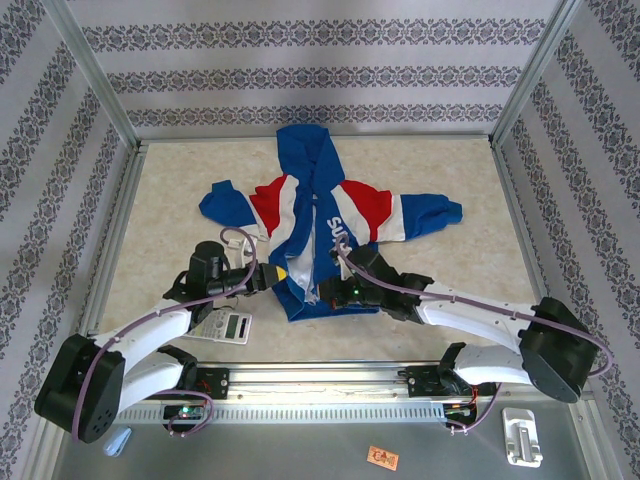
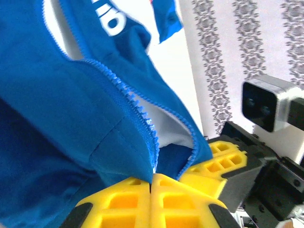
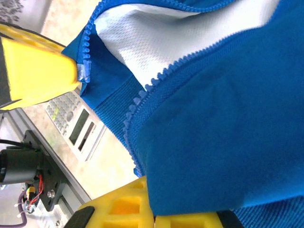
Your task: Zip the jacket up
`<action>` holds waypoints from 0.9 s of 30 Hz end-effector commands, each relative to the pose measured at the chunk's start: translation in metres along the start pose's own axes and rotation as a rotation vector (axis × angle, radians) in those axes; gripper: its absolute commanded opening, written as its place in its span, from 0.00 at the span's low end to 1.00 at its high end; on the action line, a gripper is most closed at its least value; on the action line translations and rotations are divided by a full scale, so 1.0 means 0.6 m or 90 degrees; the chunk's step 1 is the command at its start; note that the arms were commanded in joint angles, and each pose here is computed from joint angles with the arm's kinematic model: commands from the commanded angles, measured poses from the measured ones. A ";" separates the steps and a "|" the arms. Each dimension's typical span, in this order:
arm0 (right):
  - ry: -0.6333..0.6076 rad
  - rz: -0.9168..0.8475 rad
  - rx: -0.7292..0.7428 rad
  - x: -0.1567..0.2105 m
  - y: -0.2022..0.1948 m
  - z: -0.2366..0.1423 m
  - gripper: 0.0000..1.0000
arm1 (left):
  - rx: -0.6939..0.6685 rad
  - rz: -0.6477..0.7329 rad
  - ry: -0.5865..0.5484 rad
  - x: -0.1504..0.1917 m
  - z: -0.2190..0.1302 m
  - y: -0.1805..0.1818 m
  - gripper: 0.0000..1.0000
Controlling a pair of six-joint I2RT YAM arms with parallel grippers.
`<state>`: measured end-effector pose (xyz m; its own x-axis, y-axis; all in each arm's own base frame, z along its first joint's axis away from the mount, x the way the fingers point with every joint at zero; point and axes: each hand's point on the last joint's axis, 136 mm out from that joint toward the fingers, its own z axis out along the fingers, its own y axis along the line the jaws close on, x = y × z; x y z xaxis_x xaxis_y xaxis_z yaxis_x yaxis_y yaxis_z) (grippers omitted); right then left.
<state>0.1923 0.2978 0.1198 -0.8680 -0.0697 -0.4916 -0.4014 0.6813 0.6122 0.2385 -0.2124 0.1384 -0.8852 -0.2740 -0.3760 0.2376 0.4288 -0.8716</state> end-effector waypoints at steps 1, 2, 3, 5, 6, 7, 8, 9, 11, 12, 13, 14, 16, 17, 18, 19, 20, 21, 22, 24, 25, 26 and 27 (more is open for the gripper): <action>-0.044 -0.047 -0.067 -0.042 0.033 -0.017 0.00 | 0.084 0.095 -0.051 -0.032 -0.011 -0.057 0.00; -0.049 -0.049 -0.080 -0.048 0.035 -0.018 0.00 | 0.098 0.108 -0.056 -0.035 -0.013 -0.066 0.00; -0.056 -0.052 -0.095 -0.055 0.039 -0.020 0.00 | 0.108 0.118 -0.060 -0.037 -0.014 -0.072 0.00; -0.066 -0.054 -0.120 -0.065 0.044 -0.023 0.00 | 0.122 0.134 -0.068 -0.039 -0.017 -0.081 0.00; -0.069 -0.055 -0.131 -0.068 0.046 -0.024 0.00 | 0.126 0.141 -0.070 -0.039 -0.018 -0.082 0.00; -0.074 -0.057 -0.143 -0.071 0.047 -0.024 0.00 | 0.131 0.149 -0.073 -0.039 -0.019 -0.084 0.00; -0.079 -0.060 -0.156 -0.075 0.049 -0.025 0.00 | 0.137 0.156 -0.075 -0.038 -0.019 -0.086 0.00; -0.082 -0.062 -0.167 -0.077 0.050 -0.026 0.00 | 0.142 0.161 -0.078 -0.038 -0.020 -0.088 0.00; -0.088 -0.057 -0.184 -0.085 0.050 -0.026 0.00 | 0.155 0.168 -0.079 -0.037 -0.021 -0.094 0.00; -0.088 -0.055 -0.190 -0.088 0.051 -0.026 0.00 | 0.159 0.171 -0.078 -0.036 -0.021 -0.097 0.00; -0.088 -0.055 -0.196 -0.091 0.052 -0.027 0.00 | 0.162 0.173 -0.076 -0.035 -0.021 -0.098 0.00; -0.088 -0.060 -0.200 -0.093 0.055 -0.028 0.00 | 0.167 0.179 -0.074 -0.033 -0.021 -0.102 0.00; -0.083 -0.073 -0.209 -0.093 0.061 -0.029 0.00 | 0.175 0.194 -0.068 -0.028 -0.018 -0.108 0.00; -0.079 -0.080 -0.215 -0.092 0.065 -0.029 0.00 | 0.178 0.203 -0.065 -0.025 -0.017 -0.110 0.00; -0.077 -0.083 -0.219 -0.092 0.066 -0.029 0.00 | 0.182 0.209 -0.062 -0.023 -0.015 -0.113 0.00; -0.072 -0.086 -0.225 -0.091 0.069 -0.029 0.00 | 0.190 0.218 -0.058 -0.020 -0.014 -0.117 0.00; -0.070 -0.087 -0.230 -0.091 0.070 -0.029 0.00 | 0.199 0.225 -0.056 -0.019 -0.014 -0.121 0.00; -0.069 -0.088 -0.233 -0.091 0.071 -0.030 0.00 | 0.206 0.231 -0.056 -0.017 -0.014 -0.124 0.00; -0.069 -0.087 -0.235 -0.091 0.071 -0.030 0.00 | 0.209 0.235 -0.057 -0.016 -0.013 -0.123 0.00; -0.069 -0.088 -0.241 -0.092 0.074 -0.031 0.00 | 0.207 0.241 -0.059 -0.014 -0.011 -0.120 0.00; -0.069 -0.086 -0.242 -0.093 0.074 -0.030 0.00 | 0.204 0.244 -0.059 -0.013 -0.009 -0.117 0.00; -0.068 -0.086 -0.243 -0.094 0.074 -0.030 0.00 | 0.201 0.248 -0.058 -0.012 -0.008 -0.115 0.00; -0.067 -0.086 -0.243 -0.094 0.074 -0.030 0.00 | 0.200 0.254 -0.058 -0.011 -0.007 -0.115 0.00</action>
<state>0.2152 0.3136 0.1684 -0.8076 -0.0550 -0.5871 -0.5549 0.4078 0.7251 0.2332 -0.2321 0.1906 -0.7397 -0.2390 -0.6291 0.5722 0.2686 -0.7749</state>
